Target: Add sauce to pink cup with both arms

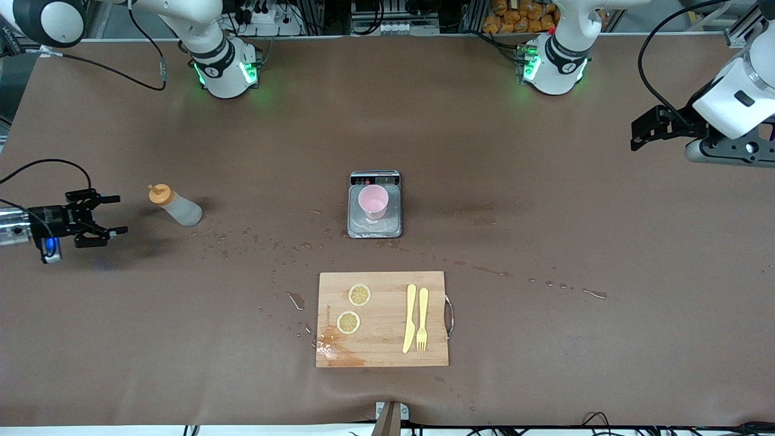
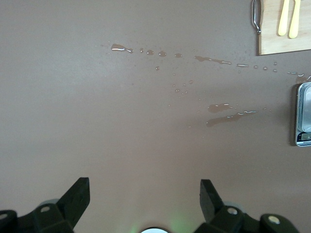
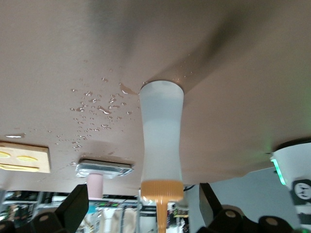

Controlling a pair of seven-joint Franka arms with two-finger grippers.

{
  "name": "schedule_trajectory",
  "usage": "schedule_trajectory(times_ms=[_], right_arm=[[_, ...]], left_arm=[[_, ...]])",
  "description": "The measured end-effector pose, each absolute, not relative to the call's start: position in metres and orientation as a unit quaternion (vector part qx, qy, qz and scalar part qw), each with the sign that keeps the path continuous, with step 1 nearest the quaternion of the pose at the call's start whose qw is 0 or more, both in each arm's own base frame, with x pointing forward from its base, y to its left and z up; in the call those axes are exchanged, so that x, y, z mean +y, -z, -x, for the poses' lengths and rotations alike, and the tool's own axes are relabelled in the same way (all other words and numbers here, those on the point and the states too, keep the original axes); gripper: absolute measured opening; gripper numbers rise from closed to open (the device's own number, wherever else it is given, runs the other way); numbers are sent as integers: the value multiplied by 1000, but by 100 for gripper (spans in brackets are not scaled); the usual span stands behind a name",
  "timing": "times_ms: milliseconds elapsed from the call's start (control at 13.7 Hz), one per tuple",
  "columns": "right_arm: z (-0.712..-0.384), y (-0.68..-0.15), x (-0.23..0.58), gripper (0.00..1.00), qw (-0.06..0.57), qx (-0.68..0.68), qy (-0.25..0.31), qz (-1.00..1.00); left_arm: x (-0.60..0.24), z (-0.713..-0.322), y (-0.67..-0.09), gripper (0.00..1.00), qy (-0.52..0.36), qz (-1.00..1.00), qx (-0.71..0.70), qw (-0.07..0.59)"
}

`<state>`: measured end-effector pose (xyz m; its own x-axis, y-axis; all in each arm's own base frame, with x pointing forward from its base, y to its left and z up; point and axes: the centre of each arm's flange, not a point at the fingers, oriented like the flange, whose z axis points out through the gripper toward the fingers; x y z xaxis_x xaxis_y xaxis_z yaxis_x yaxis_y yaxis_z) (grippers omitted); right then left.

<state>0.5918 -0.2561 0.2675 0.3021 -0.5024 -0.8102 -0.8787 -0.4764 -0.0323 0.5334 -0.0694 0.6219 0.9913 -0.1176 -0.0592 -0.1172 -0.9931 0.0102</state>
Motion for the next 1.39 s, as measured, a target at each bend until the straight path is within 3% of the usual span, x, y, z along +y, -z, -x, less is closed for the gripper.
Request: schedule_trajectory(times_ms=[512,878,1171,1390], right_arm=[[-646,-371,-128,100,116,344,-325,873],[-649,-454,-85,100,98,307,-243,915],[-647,-530,-51,100,70,139,-122,980],[-628,-585,-8,100,30,78,-73,994]], left_arm=[[-69,-533,-622,100,30,-998,-59,3],[-70,-533,-622,100,30,-998,-59,3],[-70,-533,-622,100,29,-998,-59,3],[-70,-533,-622,100,29,-998,-59,3]])
